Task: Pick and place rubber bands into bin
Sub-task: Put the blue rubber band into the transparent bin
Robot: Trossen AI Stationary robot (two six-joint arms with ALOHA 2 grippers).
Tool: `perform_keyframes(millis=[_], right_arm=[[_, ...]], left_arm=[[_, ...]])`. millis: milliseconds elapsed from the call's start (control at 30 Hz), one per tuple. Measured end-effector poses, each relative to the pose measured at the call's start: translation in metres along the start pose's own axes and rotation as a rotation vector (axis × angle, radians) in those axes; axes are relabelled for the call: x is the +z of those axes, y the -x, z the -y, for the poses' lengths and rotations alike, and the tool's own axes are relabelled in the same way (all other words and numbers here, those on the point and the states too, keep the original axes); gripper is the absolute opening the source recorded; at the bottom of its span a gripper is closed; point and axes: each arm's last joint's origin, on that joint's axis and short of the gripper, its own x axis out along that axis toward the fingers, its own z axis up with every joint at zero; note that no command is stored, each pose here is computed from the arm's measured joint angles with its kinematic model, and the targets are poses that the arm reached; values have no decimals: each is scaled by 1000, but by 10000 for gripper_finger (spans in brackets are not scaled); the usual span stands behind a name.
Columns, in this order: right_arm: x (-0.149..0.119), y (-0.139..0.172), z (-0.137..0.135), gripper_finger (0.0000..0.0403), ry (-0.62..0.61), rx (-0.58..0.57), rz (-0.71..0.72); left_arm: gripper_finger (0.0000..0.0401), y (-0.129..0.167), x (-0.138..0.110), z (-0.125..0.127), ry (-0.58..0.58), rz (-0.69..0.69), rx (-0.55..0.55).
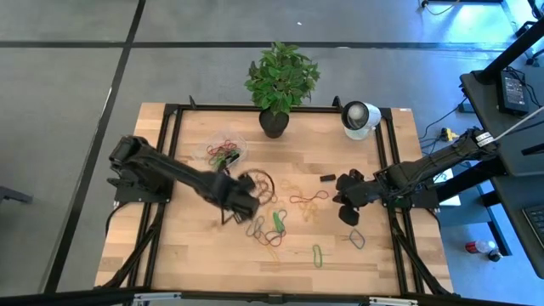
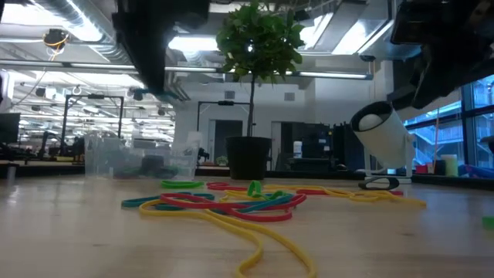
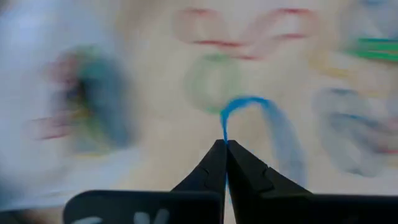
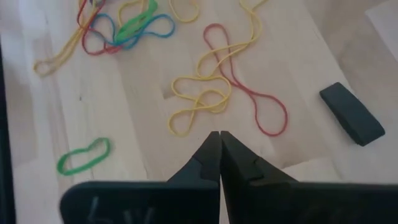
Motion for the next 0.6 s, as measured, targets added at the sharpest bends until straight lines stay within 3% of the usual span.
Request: perform_keyframes(millis=[100,233,400,600], right_arm=[[2,0,-1,3,-32,10,17],[4,0,-2,3,-71,1,65],[9,0,-3,3,-163,-24,147],[12,1,-5,3,-288,10,184]], left_arm=[[2,7,2,-34,26,-31,120],[2,3,1,-81,46,-86,195],[2,-27,-3,-130,79,-61,118],[2,-71,-12,-169,122,-50,42]])
